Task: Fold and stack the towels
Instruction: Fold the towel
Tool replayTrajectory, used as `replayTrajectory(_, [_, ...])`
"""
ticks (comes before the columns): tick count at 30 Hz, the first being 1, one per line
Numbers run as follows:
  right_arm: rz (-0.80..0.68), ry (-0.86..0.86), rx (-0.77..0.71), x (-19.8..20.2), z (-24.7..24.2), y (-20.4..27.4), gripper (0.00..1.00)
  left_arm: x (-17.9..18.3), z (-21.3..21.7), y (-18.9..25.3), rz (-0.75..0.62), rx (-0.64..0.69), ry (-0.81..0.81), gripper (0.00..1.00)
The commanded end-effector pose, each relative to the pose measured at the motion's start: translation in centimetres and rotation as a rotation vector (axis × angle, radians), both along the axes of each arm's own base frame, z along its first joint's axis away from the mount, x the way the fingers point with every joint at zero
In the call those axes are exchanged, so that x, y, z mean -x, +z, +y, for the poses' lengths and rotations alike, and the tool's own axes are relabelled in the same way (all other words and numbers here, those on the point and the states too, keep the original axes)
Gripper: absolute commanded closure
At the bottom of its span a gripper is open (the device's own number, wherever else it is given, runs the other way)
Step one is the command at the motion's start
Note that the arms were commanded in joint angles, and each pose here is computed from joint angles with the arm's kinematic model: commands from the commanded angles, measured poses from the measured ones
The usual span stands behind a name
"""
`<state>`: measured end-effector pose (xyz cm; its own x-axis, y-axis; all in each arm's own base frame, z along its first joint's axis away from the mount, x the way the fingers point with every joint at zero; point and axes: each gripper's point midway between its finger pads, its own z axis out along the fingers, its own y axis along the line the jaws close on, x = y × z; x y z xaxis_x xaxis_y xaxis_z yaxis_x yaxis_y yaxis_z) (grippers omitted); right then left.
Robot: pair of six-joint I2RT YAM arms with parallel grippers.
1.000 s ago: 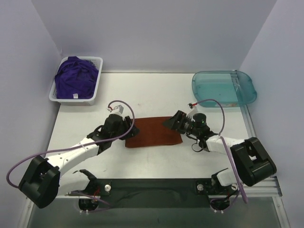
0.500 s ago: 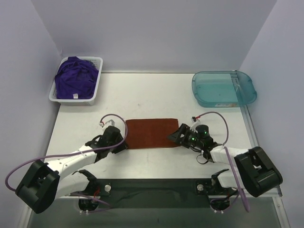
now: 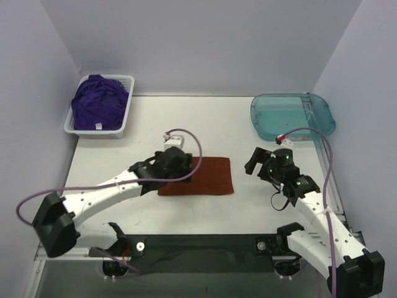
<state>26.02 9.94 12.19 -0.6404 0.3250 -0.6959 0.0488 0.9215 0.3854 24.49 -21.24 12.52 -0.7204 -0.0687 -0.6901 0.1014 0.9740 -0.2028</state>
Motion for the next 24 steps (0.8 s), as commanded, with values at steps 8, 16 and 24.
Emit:
replayTrajectory(8, [0.226, -0.262, 0.306, 5.3, -8.7, -3.7, 0.00, 0.5, -16.1, 2.0, -0.166, -0.302, -0.448, 0.12])
replayTrajectory(16, [0.253, -0.264, 0.272, 5.8, -8.5, -4.3, 0.00, 2.4, -22.4, -3.5, -0.098, -0.368, -0.624, 0.18])
replayTrajectory(24, [0.275, -0.274, 0.258, 6.4, -8.6, -5.3, 0.00, 3.1, -23.1, -7.3, -0.036, -0.411, -0.672, 0.25])
